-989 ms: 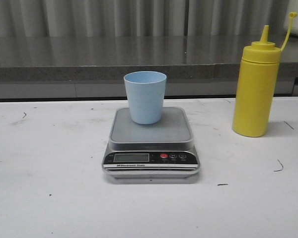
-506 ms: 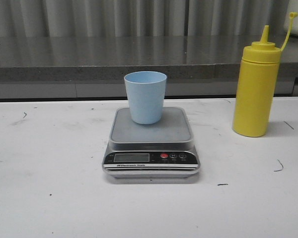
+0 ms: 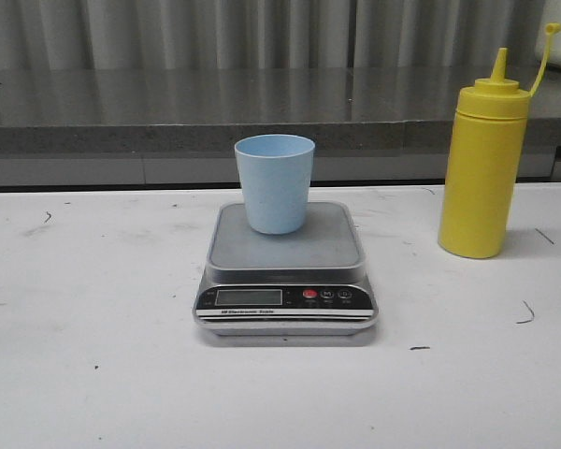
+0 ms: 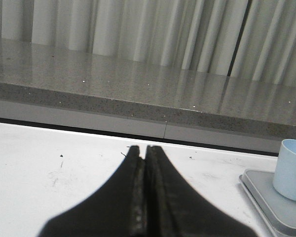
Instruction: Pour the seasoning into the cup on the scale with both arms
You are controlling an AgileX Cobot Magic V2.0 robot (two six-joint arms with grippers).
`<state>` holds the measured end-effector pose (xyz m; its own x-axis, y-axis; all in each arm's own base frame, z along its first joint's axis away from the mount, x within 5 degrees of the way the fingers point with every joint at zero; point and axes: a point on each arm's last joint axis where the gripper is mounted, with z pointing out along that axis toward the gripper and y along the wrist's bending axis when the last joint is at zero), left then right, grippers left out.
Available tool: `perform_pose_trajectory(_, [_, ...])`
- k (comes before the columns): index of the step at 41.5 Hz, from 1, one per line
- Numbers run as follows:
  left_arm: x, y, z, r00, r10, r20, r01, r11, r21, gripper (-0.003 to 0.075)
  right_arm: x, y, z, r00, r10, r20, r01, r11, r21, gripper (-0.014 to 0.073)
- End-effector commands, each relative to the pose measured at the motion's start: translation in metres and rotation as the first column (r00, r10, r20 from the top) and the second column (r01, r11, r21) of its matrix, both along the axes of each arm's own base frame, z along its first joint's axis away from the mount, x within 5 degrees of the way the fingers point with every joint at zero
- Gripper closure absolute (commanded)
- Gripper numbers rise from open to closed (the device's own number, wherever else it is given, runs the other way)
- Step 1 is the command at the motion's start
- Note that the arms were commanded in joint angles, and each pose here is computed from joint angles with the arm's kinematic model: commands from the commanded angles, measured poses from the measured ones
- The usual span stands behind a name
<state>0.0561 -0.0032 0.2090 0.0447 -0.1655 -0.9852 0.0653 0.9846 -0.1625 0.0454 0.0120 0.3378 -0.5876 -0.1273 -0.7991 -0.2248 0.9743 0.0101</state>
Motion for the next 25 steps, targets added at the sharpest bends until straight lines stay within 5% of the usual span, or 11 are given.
perform_pose_trajectory(1, [-0.0008,0.0003,-0.0002,0.997,0.003,0.071,-0.002,1.0,-0.016,0.074,0.0024,0.0001,0.0132,0.997,0.002,0.082,-0.002,1.0,0.006,0.0664])
perform_pose_trajectory(25, [-0.0008,0.0003,-0.0002,0.997,0.003,0.071,-0.002,1.0,-0.016,0.074,-0.0018,-0.0026,0.006,0.991,-0.02,0.13,0.02,1.0,0.003,0.0664])
